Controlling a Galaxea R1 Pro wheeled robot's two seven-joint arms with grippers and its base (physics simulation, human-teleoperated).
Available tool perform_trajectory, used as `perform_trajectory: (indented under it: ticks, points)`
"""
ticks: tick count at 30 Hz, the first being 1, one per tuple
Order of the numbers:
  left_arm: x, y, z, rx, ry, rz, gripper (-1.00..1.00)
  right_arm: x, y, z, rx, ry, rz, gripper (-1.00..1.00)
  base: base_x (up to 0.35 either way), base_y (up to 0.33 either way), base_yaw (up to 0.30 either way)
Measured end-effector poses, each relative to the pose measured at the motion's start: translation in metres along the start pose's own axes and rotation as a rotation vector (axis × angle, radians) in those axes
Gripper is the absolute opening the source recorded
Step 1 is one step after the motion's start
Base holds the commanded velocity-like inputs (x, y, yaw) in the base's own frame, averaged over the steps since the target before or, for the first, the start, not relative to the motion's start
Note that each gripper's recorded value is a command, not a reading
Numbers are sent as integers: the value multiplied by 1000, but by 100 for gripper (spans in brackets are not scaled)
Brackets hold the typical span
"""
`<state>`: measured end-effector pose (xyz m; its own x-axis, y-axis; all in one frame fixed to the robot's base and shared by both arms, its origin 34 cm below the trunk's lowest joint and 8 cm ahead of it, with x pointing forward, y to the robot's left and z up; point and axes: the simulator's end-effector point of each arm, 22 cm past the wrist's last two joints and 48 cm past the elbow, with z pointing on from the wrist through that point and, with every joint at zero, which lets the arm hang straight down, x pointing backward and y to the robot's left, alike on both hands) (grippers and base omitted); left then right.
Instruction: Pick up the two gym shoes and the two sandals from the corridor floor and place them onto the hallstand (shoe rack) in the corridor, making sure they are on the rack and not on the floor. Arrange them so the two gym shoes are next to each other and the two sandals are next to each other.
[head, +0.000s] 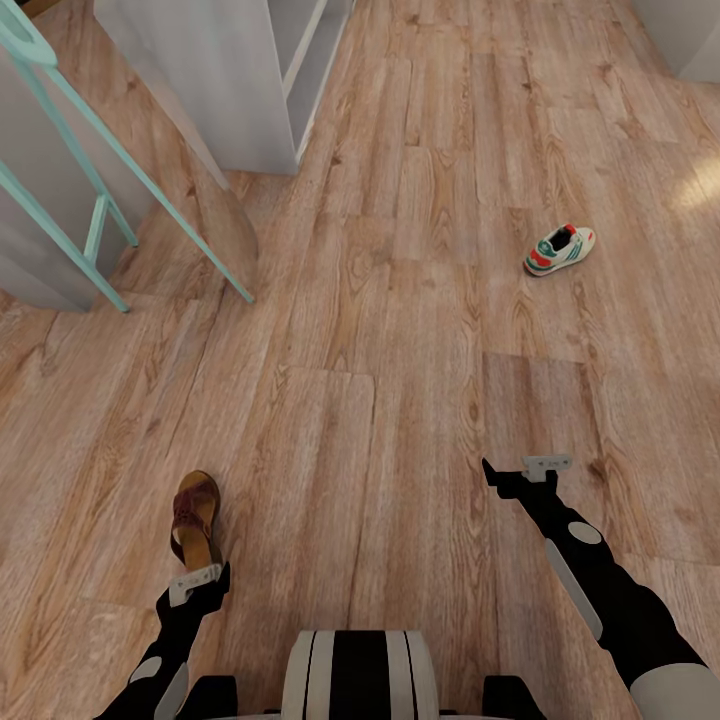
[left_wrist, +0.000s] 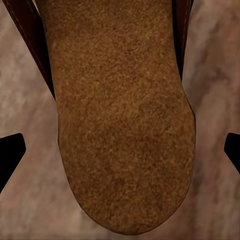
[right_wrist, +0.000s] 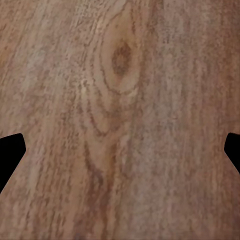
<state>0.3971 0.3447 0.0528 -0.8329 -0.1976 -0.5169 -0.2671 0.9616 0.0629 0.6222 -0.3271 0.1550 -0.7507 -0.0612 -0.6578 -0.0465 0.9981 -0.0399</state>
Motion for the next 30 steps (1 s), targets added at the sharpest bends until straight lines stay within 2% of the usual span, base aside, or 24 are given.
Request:
perform_trajectory:
  ticks: [30]
  points:
    - [3,1,0,-3,4,0,100,3,1,1,-1,5,0,100,12,0,1]
